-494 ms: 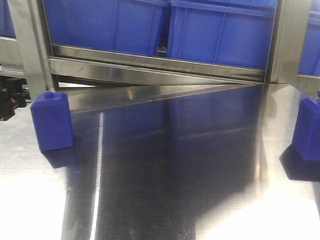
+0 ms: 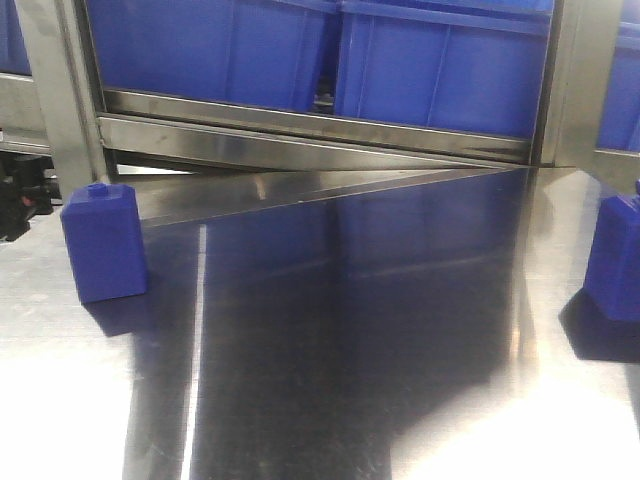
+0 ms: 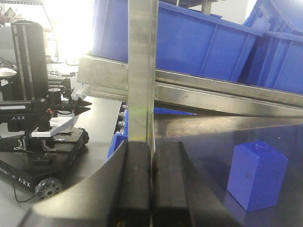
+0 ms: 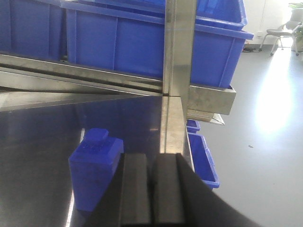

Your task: Pick and sort blue part to right shelf

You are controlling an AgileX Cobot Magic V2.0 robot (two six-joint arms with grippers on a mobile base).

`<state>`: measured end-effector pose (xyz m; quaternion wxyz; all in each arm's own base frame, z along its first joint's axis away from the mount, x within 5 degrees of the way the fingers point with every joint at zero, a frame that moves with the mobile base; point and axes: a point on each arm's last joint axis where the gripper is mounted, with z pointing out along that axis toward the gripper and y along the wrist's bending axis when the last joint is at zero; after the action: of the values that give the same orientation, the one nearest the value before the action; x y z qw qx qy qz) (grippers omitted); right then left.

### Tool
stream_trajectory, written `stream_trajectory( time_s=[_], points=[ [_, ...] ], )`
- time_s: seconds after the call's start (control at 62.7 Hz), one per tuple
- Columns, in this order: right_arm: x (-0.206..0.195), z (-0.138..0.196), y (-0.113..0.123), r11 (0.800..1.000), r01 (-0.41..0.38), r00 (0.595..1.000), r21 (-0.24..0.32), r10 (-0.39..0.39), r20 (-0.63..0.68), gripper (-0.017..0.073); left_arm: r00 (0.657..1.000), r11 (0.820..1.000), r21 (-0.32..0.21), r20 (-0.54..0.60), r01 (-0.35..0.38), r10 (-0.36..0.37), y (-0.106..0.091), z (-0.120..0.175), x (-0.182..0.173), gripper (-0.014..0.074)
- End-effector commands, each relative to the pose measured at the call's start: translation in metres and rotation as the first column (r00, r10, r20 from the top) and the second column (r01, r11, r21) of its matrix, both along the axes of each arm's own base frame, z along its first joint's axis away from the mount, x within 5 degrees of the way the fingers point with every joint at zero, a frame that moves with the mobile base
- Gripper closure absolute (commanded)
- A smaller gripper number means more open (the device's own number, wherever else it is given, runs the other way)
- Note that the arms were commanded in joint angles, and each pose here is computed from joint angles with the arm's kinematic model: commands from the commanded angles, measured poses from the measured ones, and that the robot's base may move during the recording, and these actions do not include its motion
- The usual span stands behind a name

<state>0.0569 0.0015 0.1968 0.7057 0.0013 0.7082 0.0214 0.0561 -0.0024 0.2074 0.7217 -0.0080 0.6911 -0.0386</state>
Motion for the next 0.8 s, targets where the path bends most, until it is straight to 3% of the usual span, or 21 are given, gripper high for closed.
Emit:
stream_trajectory(
  time_s=[0.0, 0.159, 0.255, 0.367, 0.51, 0.638, 0.781],
  points=[
    [-0.003, 0.017, 0.0, 1.0, 0.0, 0.991, -0.003, 0.0, 0.133, 0.0514, 0.995, 1.0, -0.014, 0.1, 0.005, -0.004, 0.0, 0.003, -0.001, 0.047],
    [-0.003, 0.017, 0.0, 1.0, 0.0, 0.991, -0.003, 0.0, 0.133, 0.0514, 0.983, 1.0, -0.018, 0.181, 0.004, -0.001, 0.0, 0.01, -0.003, 0.047],
    [-0.003, 0.017, 0.0, 1.0, 0.0, 0.991, -0.003, 0.0, 0.133, 0.0514, 0.962, 0.998, -0.059, 0.272, 0.008, 0.008, 0.001, 0.025, -0.006, 0.047],
    [-0.003, 0.017, 0.0, 1.0, 0.0, 0.991, -0.003, 0.0, 0.133, 0.0514, 0.966, 0.998, -0.06, 0.259, 0.014, 0.002, 0.001, 0.05, -0.01, 0.047],
    [-0.003, 0.017, 0.0, 1.0, 0.0, 0.991, -0.003, 0.001, 0.135, 0.0514, 0.995, 0.999, -0.049, 0.102, 0.022, -0.017, -0.001, 0.095, -0.009, 0.0466],
    [-0.003, 0.017, 0.0, 1.0, 0.0, 0.991, -0.003, 0.001, 0.135, 0.0514, 0.998, 0.998, -0.052, -0.054, 0.03, -0.033, -0.003, 0.131, 0.003, 0.0454],
    [-0.003, 0.017, 0.0, 1.0, 0.0, 0.991, -0.003, 0.001, 0.135, 0.0514, 0.961, 0.995, -0.091, -0.267, 0.047, -0.07, -0.007, 0.152, 0.031, 0.0288]
  ],
)
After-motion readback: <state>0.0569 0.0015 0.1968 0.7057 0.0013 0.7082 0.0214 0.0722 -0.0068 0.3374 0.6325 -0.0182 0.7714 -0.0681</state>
